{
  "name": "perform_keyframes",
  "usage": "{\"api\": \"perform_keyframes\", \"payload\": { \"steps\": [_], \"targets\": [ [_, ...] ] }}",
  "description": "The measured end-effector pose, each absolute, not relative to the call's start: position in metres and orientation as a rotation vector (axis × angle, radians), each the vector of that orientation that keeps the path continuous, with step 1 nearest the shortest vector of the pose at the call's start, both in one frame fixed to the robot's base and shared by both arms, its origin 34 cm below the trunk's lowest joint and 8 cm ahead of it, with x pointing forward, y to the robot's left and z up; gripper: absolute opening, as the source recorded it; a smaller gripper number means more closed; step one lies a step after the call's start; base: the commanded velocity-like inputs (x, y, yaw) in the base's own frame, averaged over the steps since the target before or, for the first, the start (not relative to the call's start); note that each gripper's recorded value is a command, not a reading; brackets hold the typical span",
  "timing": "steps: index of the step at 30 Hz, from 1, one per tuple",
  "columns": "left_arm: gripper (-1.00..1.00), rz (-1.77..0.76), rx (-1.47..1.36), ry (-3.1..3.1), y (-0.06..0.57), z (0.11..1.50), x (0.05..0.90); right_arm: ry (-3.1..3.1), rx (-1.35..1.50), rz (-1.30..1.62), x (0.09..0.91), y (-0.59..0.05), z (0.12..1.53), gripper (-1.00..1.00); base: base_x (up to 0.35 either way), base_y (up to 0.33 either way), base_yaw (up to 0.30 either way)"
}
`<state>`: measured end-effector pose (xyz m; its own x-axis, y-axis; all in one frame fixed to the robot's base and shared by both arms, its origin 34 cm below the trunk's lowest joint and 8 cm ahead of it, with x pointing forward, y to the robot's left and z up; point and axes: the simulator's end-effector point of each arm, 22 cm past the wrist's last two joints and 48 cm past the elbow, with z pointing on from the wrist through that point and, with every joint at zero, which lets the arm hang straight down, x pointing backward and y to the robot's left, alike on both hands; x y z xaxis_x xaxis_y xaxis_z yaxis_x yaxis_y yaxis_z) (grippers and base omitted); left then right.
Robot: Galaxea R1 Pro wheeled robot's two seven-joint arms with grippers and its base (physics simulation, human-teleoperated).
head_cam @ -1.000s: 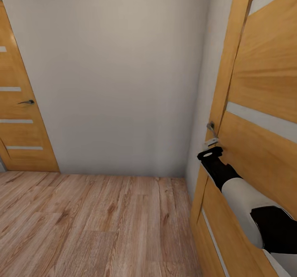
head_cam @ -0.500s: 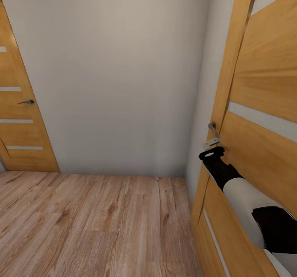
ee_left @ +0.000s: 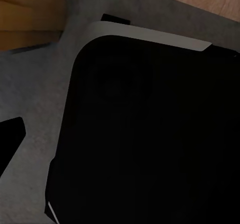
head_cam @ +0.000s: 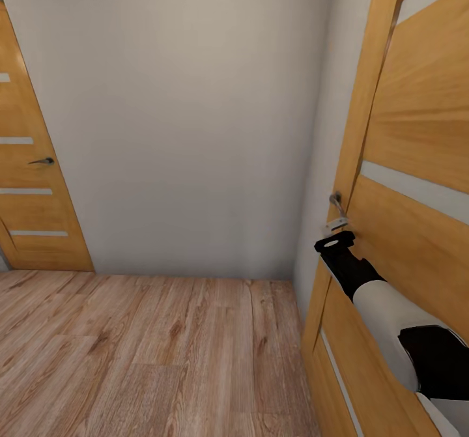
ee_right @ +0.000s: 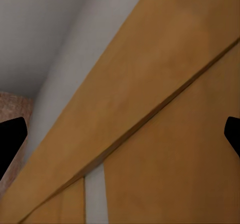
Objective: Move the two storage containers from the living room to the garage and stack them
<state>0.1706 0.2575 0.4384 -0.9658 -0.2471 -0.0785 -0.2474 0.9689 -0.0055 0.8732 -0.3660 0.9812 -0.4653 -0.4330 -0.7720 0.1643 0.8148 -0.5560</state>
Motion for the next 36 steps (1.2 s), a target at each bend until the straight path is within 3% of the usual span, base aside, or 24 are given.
{"api": "perform_keyframes", "payload": {
  "steps": [16, 36],
  "targets": [
    [1.00, 0.005, -0.382, 3.039, 0.257, 0.438, 0.171, 1.950, -0.321, -0.478, 0.876, -0.202, 0.964, 1.00, 0.000, 0.000, 0.000],
    [1.00, 0.006, -0.382, 3.039, 0.257, 0.438, 0.171, 2.129, -0.325, -0.315, 0.846, -0.172, 0.874, 1.00, 0.000, 0.000, 0.000]
  ]
}}
